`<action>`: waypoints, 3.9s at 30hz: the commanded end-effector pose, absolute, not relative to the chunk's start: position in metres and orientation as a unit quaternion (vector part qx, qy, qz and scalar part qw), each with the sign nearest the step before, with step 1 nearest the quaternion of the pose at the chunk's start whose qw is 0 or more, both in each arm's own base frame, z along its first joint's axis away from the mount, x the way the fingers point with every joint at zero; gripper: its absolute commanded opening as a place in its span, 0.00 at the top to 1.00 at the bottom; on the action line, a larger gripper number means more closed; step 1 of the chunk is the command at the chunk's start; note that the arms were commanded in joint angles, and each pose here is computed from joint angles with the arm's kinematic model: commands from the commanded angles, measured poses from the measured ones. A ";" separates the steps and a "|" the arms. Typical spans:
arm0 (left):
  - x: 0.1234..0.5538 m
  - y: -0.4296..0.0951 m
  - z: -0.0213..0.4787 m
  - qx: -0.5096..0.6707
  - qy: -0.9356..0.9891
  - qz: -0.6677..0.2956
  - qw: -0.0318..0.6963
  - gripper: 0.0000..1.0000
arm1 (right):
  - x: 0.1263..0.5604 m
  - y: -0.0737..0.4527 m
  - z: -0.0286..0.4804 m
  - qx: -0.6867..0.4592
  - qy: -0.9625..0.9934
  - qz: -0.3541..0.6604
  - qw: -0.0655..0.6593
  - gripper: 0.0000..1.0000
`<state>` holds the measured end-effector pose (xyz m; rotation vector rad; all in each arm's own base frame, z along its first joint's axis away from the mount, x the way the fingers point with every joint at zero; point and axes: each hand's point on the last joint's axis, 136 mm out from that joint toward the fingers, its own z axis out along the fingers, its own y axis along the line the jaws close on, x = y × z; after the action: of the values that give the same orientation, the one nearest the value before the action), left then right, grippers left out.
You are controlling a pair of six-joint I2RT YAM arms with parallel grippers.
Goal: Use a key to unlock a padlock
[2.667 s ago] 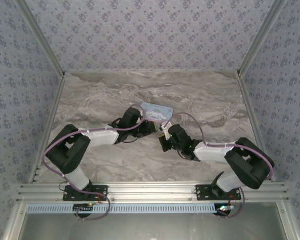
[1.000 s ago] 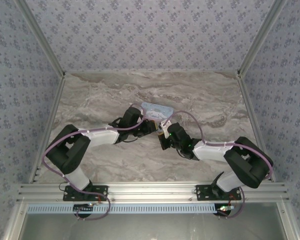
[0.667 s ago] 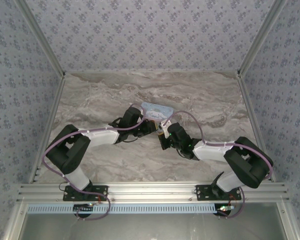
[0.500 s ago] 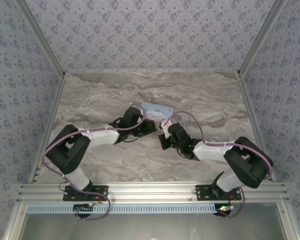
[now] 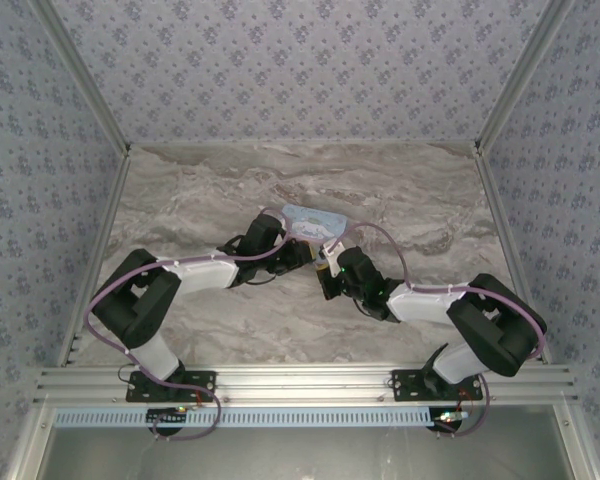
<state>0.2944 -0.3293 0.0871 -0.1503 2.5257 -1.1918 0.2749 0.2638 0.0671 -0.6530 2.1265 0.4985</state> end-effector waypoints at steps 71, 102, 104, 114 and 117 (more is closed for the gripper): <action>0.293 -0.346 0.119 -0.053 0.868 -0.466 0.161 0.85 | 0.318 0.271 0.126 -0.208 0.790 0.355 0.453 1.00; 0.318 -0.357 0.078 -0.092 0.869 -0.467 0.134 0.67 | 0.314 0.250 0.049 -0.074 0.854 0.351 0.378 1.00; 0.319 -0.353 0.079 -0.099 0.867 -0.469 0.137 0.62 | 0.313 0.250 0.047 -0.067 0.856 0.354 0.371 1.00; 0.317 -0.342 0.076 -0.134 0.851 -0.490 0.130 0.49 | 0.303 0.259 0.049 -0.031 0.862 0.378 0.338 1.00; 0.318 -0.347 0.076 -0.144 0.841 -0.508 0.121 0.49 | 0.304 0.263 0.052 -0.015 0.864 0.386 0.322 1.00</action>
<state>0.3130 -0.3361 0.0561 -0.4238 2.5313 -1.3614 0.3026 0.2584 0.0452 -0.1039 2.2507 0.9774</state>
